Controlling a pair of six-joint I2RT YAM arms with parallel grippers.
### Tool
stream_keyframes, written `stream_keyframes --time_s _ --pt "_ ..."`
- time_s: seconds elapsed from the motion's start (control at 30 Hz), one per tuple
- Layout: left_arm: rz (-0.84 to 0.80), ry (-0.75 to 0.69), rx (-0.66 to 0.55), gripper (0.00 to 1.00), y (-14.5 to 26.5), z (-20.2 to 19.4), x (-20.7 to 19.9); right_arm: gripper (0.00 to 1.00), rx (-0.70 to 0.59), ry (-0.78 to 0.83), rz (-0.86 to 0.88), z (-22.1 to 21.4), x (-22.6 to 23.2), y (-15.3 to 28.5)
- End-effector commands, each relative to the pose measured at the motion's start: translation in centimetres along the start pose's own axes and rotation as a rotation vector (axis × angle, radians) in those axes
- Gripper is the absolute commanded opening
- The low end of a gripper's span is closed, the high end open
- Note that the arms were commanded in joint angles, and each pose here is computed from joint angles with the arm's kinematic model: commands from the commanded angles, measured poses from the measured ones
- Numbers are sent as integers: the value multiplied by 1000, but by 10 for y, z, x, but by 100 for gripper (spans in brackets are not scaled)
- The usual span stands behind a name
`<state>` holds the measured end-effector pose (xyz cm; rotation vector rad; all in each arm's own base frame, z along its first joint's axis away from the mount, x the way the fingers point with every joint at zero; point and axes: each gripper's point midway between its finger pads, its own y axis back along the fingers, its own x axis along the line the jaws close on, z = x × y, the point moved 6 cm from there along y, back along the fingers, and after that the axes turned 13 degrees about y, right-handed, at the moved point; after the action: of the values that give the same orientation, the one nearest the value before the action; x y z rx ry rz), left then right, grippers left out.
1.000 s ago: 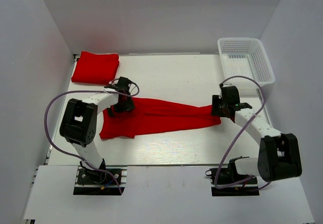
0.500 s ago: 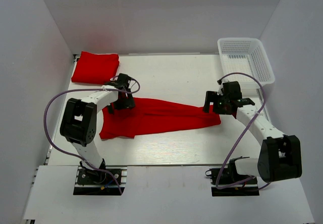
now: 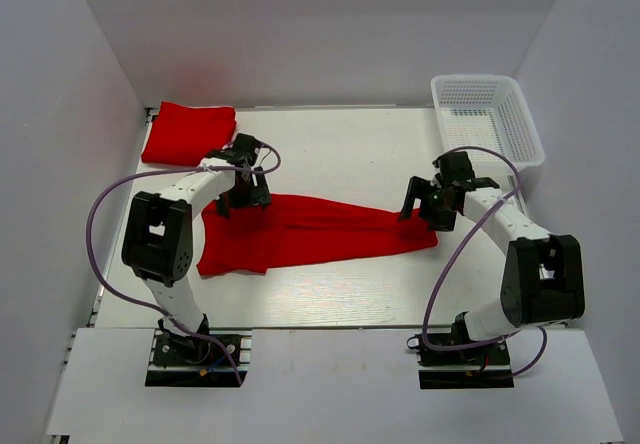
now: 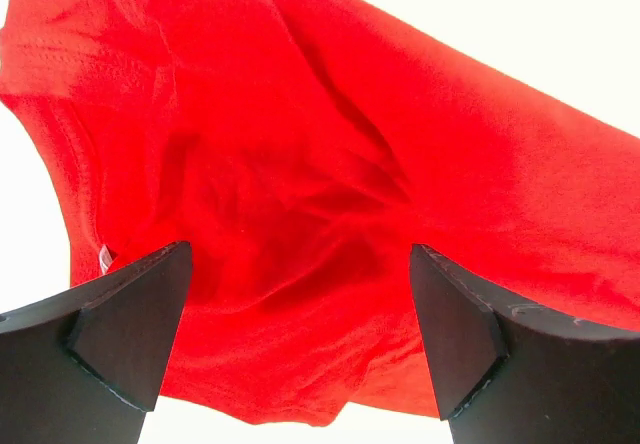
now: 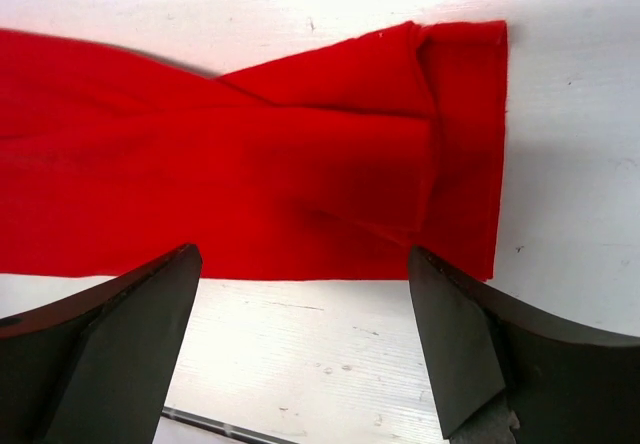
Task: Fold and stack the t-shirts
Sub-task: Fold the other side of the tshirt into a rectangle
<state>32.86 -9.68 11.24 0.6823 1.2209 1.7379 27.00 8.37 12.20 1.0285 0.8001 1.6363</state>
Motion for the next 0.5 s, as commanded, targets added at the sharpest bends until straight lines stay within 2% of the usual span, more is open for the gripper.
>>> stream_keyframes --time_s 0.0,0.23,0.37,0.47 --pt "-9 -6 16 100 6 2 -1 89 -13 -62 27 10 3 6" --pt "5 -10 32 100 6 0 1 88 -49 -104 56 18 -1 2" --pt "-1 -17 25 100 7 3 -1 82 -63 -116 71 19 -1 1" --pt "-1 -17 25 100 7 3 -1 82 -47 -124 69 15 -5 -1"
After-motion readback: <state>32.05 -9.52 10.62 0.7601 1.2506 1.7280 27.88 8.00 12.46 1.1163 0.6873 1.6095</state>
